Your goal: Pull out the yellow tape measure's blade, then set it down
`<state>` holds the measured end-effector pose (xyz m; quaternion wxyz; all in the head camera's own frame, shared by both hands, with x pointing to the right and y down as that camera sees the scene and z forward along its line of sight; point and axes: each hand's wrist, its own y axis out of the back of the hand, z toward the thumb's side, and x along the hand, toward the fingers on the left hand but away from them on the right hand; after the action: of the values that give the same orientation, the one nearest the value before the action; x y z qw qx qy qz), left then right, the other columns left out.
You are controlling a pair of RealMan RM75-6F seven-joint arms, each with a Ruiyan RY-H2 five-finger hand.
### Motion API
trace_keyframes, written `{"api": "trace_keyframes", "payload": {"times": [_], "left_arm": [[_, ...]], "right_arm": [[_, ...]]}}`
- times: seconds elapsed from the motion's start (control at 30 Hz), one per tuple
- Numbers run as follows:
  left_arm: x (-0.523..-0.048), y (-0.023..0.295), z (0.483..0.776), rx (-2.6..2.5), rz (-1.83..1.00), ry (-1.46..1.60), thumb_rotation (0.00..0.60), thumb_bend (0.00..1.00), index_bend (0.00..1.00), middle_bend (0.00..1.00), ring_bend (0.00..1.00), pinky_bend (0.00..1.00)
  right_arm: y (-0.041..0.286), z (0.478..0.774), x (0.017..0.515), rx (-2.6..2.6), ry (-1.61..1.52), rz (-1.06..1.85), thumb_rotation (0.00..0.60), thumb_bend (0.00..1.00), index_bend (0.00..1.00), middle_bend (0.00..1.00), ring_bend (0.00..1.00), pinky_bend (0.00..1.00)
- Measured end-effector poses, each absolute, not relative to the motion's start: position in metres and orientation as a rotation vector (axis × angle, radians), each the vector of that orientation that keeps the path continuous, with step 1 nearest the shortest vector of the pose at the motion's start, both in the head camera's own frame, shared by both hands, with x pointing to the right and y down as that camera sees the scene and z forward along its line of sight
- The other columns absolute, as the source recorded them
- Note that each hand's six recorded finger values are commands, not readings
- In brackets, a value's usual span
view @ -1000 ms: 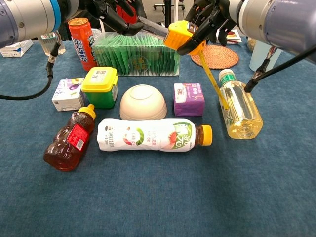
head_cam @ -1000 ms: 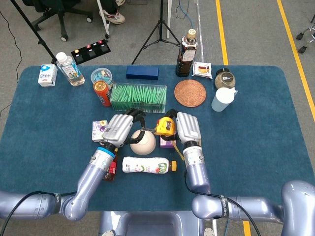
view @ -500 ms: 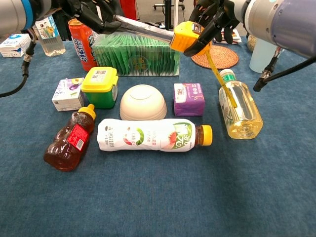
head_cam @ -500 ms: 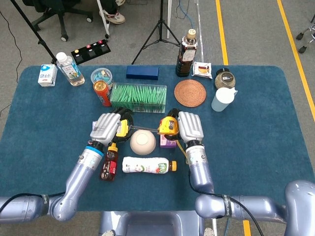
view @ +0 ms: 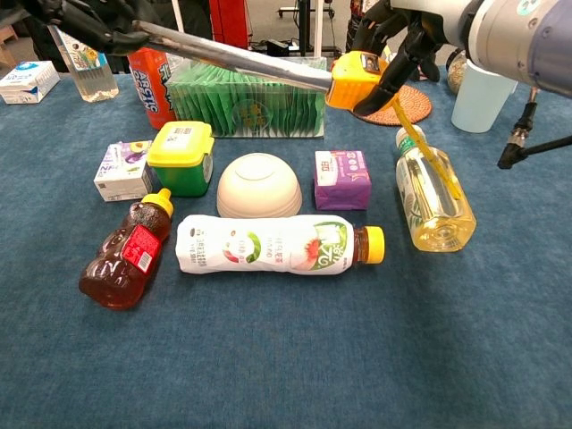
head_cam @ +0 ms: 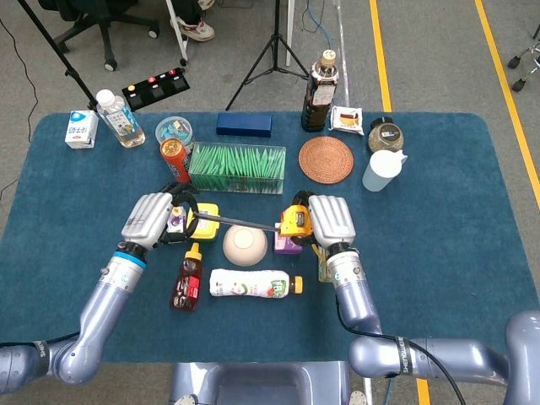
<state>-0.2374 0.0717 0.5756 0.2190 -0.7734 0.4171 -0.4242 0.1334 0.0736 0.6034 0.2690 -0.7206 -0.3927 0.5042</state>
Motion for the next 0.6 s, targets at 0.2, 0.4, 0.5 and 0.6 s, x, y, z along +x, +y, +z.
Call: {"api": "trace_keyframes", "payload": {"times": [0.2, 0.4, 0.5, 0.6], "left_arm": [[-0.267, 0.072, 0.574, -2.124, -1.200, 1.195, 0.600, 0.42, 0.52, 0.28, 0.18, 0.35], [-0.301, 0.073, 0.573, -2.113, -1.230, 1.246, 0.600, 0.41, 0.52, 0.28, 0.18, 0.34], [-0.320, 0.072, 0.572, -2.100, -1.249, 1.265, 0.600, 0.41, 0.52, 0.28, 0.18, 0.34], [-0.339, 0.072, 0.571, -2.077, -1.272, 1.281, 0.600, 0.41, 0.52, 0.28, 0.18, 0.34]], "right_arm": [[0.075, 0.604, 0.139, -1.926, -1.027, 1.366, 0.600, 0.23, 0.68, 0.63, 0.74, 0.73], [0.078, 0.606, 0.146, -1.900, -0.990, 1.376, 0.600, 0.24, 0.68, 0.63, 0.74, 0.73], [0.079, 0.607, 0.150, -1.887, -0.974, 1.383, 0.600, 0.24, 0.68, 0.63, 0.74, 0.73], [0.080, 0.608, 0.153, -1.878, -0.963, 1.390, 0.600, 0.24, 0.68, 0.63, 0.74, 0.73]]}}
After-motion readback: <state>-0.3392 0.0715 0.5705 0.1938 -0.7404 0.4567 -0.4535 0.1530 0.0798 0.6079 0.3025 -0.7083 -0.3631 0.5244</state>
